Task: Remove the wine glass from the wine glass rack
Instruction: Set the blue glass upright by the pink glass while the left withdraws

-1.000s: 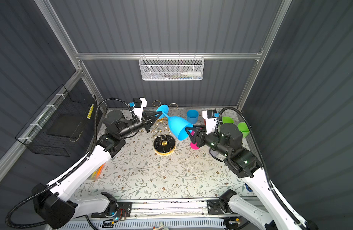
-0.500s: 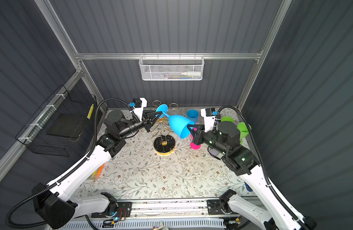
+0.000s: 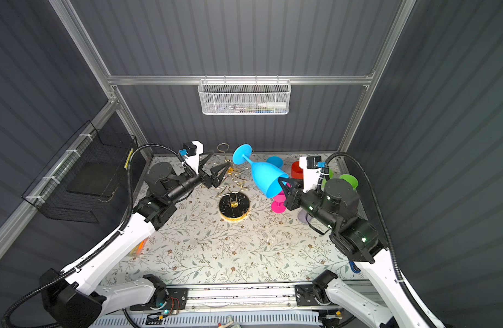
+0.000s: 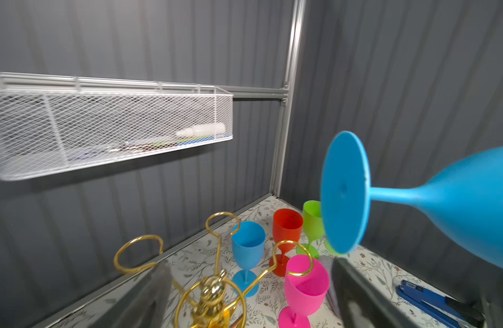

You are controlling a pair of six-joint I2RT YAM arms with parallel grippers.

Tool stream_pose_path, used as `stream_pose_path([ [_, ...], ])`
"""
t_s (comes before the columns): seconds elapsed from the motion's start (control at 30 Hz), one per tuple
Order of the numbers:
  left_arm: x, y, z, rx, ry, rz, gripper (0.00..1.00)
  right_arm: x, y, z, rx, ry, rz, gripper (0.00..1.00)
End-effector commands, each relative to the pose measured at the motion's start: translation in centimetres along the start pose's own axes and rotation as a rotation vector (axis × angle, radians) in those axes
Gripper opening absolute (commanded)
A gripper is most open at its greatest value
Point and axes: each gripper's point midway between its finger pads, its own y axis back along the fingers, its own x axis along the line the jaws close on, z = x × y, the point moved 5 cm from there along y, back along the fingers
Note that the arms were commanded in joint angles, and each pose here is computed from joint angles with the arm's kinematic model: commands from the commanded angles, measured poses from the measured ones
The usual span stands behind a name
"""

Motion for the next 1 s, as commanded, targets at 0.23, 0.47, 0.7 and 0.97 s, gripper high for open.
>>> stream_pose_path([
  [0.23, 8.9, 5.3, 0.7, -0.152, 0.061, 0.417, 1.00, -0.1, 4.7, -3.4, 0.230, 0.118, -0.046, 0.00],
  [0.47, 10.4, 6.8, -0.1, -0.156, 0.034, 0.549, 1.00, -0.3, 4.2, -7.6, 0.426, 0.100, -0.032, 0.00],
  [0.7, 11.6, 8.4, -0.8, -0.154, 0.016, 0.625, 1.00, -2.8, 3.1, -11.3, 0.662, 0.095, -0.260, 0.00],
  [0.97, 12.1, 8.9, -2.1, -0.126, 0.004, 0.655, 1.00, -4.9, 1.0, -13.0, 0.792, 0.099, -0.474, 0.00],
])
